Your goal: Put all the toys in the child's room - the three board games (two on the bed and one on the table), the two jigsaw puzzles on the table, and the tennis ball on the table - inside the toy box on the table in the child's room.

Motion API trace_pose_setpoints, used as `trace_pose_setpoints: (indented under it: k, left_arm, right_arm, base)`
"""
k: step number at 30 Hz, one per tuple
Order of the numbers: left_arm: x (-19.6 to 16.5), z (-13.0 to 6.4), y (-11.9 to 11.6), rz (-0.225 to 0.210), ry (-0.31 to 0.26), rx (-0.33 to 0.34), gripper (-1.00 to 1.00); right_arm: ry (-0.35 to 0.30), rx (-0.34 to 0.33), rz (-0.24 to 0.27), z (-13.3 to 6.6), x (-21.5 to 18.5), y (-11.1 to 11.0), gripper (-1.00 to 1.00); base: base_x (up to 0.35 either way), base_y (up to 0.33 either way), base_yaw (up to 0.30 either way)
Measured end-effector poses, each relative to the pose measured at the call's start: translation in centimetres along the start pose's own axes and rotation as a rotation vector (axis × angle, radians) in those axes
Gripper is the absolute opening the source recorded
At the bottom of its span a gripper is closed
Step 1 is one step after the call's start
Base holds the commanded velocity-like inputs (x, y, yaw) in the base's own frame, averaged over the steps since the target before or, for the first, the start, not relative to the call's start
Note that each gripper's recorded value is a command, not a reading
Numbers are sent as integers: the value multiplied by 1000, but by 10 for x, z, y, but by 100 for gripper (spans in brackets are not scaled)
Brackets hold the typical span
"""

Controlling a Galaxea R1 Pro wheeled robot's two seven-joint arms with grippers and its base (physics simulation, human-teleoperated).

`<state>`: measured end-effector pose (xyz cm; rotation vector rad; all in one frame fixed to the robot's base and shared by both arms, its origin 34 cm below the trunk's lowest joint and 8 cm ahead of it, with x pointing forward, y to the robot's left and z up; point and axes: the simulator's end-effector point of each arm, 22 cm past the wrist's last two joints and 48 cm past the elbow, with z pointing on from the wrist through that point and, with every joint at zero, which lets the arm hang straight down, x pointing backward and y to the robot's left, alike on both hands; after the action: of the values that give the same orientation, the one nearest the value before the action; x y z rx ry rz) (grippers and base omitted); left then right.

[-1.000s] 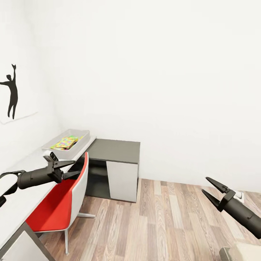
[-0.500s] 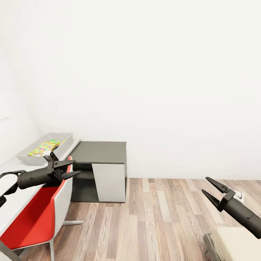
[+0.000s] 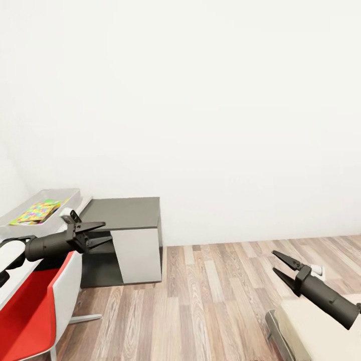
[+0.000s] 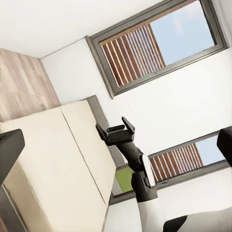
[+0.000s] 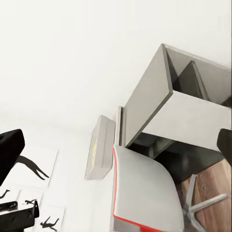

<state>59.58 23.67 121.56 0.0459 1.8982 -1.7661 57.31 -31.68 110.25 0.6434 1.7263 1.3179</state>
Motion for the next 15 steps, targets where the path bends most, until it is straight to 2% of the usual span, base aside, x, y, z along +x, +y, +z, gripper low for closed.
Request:
trace_pose_setpoints:
  k: [8,12,15]
  left_arm:
    - [3,1,11,21,14,-50,100]
    - [7,9,27,40,29,-107,100]
    - [9,15,46,47,33,-176,100]
  right_arm:
    - [56,39,-25,15,17,-4,100]
    - [108,82,-42,31,33,-8,100]
    - [161,134,-85,53,44,-7,100]
  base:
    - [0,0,-18]
    - [0,0,-3]
    - [0,0,0]
